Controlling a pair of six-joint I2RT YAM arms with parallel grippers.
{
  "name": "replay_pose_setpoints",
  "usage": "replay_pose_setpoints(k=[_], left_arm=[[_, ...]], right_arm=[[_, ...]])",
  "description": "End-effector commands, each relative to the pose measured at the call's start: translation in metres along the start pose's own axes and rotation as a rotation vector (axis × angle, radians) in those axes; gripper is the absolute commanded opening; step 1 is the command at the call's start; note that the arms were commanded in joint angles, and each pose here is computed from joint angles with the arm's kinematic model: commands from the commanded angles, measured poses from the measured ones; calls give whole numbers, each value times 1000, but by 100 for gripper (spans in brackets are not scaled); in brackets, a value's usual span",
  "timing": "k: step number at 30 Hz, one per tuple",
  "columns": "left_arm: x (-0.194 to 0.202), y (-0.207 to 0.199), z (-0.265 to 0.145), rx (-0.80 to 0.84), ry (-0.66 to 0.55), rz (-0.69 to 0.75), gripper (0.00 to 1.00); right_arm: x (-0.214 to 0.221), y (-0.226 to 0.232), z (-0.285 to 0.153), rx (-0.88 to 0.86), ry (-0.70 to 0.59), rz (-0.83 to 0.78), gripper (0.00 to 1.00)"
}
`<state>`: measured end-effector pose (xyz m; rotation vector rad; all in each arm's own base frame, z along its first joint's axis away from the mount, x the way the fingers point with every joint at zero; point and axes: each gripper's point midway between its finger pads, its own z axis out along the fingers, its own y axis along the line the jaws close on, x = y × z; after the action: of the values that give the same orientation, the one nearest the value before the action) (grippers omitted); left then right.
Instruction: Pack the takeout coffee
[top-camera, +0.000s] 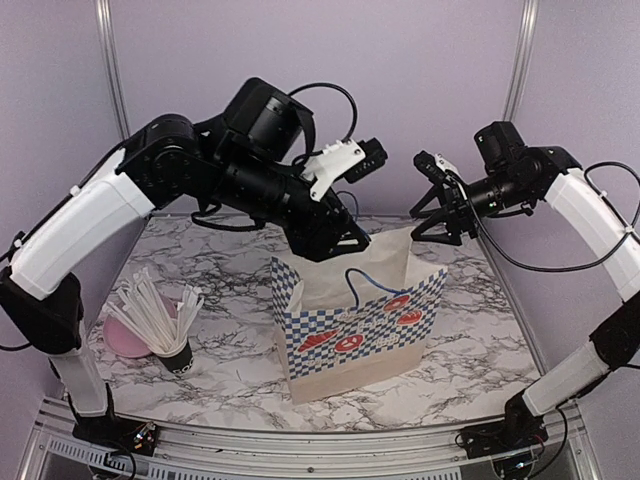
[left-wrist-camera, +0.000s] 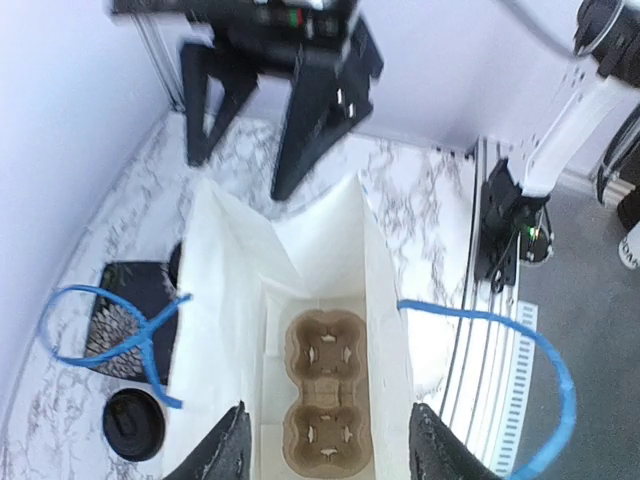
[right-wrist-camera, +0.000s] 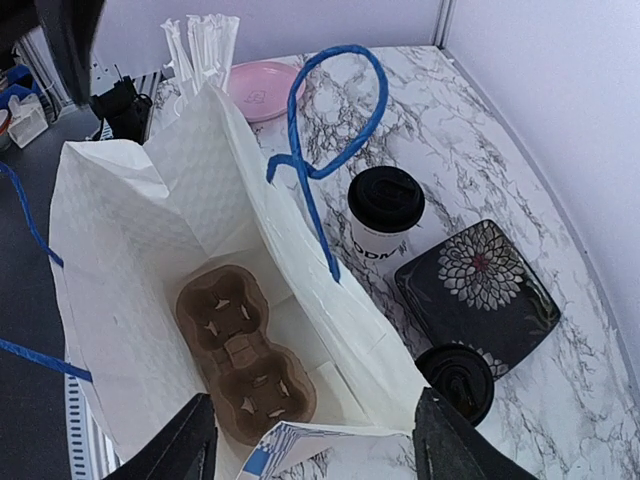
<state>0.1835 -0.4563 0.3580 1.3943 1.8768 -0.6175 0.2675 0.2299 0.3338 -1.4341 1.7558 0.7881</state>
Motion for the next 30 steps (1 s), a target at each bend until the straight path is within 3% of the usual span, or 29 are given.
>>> replay_pose_setpoints(k=[1,7,11,14,20,24,30], left_arm=[[-12,19,-37,-130,-86,-37,57],[60,51,-53,-343,63,-89,59],[101,51,-66,-368,105,-200,55],[138,44,-53,-348,181,-256,46],[196,56,-4,-442,309,-312,38],[199,64,27,-465,284,-317,36],[162,67,64,-426,69,-325,40]], right_arm=[[5,-10,-1,44,26,23,66],[12,-11,1,48,45,31,68],[14,-14,4,51,52,33,68],[11,-14,5,41,40,29,68],[3,-13,1,44,18,9,68],[5,-12,1,42,20,11,68],[10,-13,-2,75,42,-1,69]])
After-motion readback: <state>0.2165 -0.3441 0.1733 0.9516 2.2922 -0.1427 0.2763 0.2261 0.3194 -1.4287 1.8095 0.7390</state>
